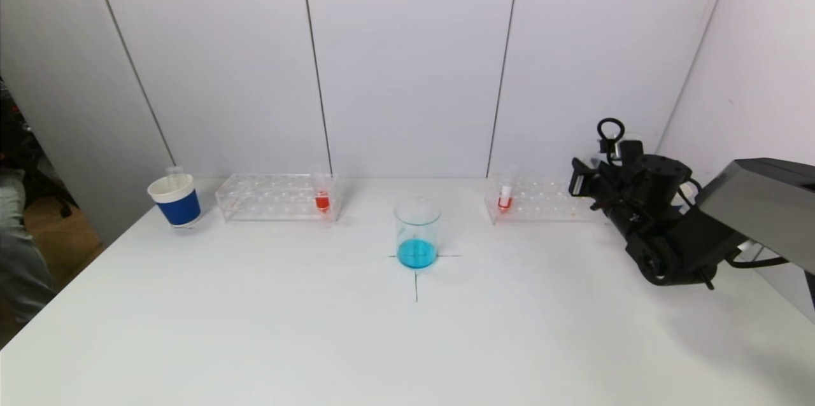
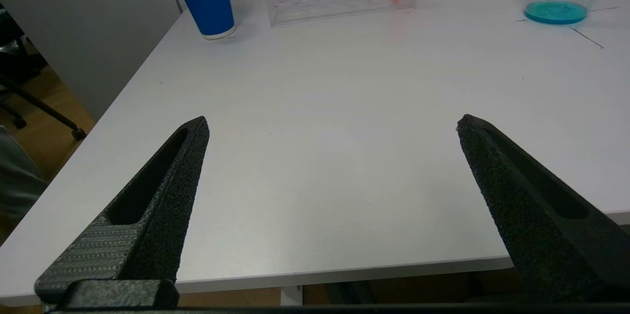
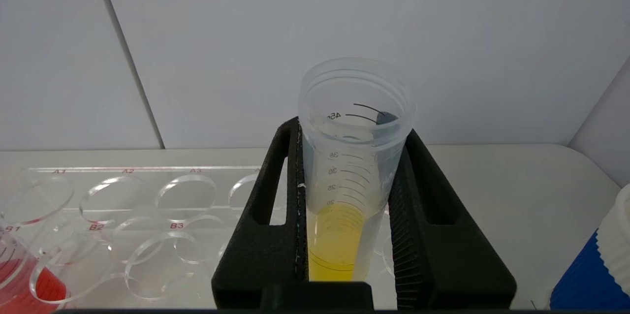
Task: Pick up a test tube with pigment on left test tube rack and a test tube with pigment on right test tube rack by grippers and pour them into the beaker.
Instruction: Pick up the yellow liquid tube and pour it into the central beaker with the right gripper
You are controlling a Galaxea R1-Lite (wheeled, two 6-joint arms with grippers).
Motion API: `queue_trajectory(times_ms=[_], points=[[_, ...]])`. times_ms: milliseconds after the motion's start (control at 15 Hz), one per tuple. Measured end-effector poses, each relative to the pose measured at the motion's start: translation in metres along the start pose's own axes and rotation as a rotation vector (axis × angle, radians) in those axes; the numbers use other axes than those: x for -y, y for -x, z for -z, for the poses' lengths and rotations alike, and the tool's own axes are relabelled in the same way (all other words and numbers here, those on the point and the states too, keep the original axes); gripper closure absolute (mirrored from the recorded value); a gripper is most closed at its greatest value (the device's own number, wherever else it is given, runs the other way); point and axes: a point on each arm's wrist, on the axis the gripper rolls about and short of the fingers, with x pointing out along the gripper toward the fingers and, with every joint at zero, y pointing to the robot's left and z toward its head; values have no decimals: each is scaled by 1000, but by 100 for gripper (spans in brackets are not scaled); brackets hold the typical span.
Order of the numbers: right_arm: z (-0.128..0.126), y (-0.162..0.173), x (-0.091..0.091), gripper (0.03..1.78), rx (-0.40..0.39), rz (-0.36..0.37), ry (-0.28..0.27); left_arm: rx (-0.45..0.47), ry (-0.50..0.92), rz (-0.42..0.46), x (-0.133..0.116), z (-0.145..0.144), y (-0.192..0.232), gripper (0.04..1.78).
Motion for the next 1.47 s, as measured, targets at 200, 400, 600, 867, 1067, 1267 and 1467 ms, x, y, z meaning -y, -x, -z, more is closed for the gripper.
queue_trajectory(times_ms=[200, 400, 600, 867, 1067, 1267, 1467], points=[[-17, 2, 0, 128, 7, 1, 3, 0, 0, 0, 0, 0, 0, 6], [-35, 6, 0, 128, 22, 0, 5, 0, 0, 0, 0, 0, 0, 6], [-52, 10, 1, 128, 36, 0, 8, 0, 0, -1, 0, 0, 0, 6], [-79, 19, 2, 128, 50, -2, 15, 0, 0, 0, 0, 0, 0, 6], [-98, 24, 2, 128, -4, -10, 49, 0, 0, 0, 0, 0, 0, 6], [-118, 24, -4, 128, -32, -21, 66, 0, 0, 0, 0, 0, 0, 6], [-138, 26, -17, 128, -38, -58, 114, 0, 0, 1, 0, 0, 0, 6]])
